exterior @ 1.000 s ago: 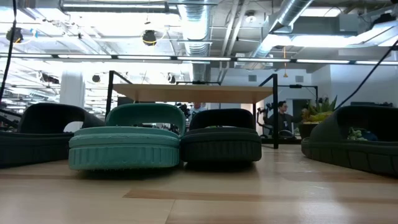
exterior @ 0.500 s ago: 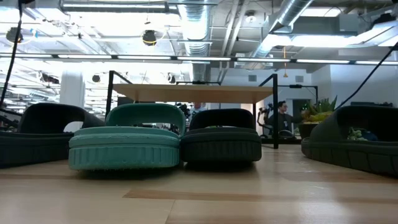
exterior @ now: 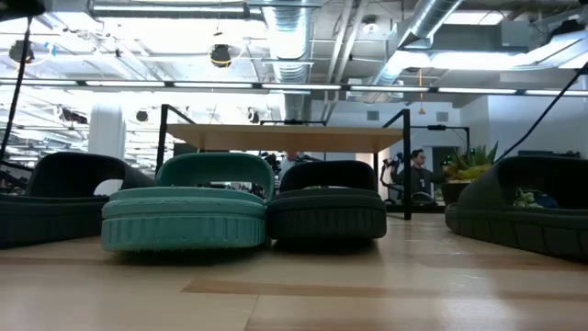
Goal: Pick and place slides into the shelf
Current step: Put the black slipper on the shelf
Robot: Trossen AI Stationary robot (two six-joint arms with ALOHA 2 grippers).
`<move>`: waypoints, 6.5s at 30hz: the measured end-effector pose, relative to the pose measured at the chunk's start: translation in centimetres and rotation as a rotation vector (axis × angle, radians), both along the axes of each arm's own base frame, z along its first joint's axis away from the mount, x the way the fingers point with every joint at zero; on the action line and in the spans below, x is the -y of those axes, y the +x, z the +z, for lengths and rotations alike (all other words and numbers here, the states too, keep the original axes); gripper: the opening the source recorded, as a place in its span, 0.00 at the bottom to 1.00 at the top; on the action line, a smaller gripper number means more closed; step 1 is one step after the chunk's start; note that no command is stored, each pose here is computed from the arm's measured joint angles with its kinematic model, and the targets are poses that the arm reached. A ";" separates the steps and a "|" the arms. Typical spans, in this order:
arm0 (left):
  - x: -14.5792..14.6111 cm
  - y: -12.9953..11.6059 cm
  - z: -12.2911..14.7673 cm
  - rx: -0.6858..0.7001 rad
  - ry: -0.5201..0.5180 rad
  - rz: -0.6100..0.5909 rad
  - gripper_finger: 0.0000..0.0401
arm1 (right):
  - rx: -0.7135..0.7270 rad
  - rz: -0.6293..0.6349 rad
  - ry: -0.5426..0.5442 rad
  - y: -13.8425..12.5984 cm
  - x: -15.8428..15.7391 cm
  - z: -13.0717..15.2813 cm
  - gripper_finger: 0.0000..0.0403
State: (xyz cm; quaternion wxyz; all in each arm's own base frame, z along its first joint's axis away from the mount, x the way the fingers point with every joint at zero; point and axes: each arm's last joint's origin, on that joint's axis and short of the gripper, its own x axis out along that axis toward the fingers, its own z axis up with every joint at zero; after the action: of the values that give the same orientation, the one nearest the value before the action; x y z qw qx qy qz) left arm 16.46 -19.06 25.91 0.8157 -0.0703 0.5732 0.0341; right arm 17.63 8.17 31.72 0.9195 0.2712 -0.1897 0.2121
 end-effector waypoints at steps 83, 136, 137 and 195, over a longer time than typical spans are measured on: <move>8.2 -1.5 -7.6 -0.247 0.539 0.150 0.40 | -0.029 0.046 -0.109 -0.2 -1.2 -0.6 0.53; 6.0 -1.1 -8.8 -0.322 0.630 0.225 0.01 | -0.036 0.047 -0.110 -0.2 -1.2 -0.7 0.53; 6.0 -1.0 -8.5 -0.323 0.632 0.225 0.01 | -0.038 0.049 -0.105 -0.2 -1.2 -0.7 0.53; 7.3 2.9 -2.4 -0.201 0.540 0.031 0.00 | -0.039 0.050 -0.105 -0.2 -1.2 -0.7 0.53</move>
State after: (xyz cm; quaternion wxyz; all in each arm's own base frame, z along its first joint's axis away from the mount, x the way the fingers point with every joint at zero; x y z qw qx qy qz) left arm 19.37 -26.40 23.52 0.7434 0.1442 0.6202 0.2049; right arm 17.42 9.34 31.06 0.9303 0.2315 -0.1538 0.2392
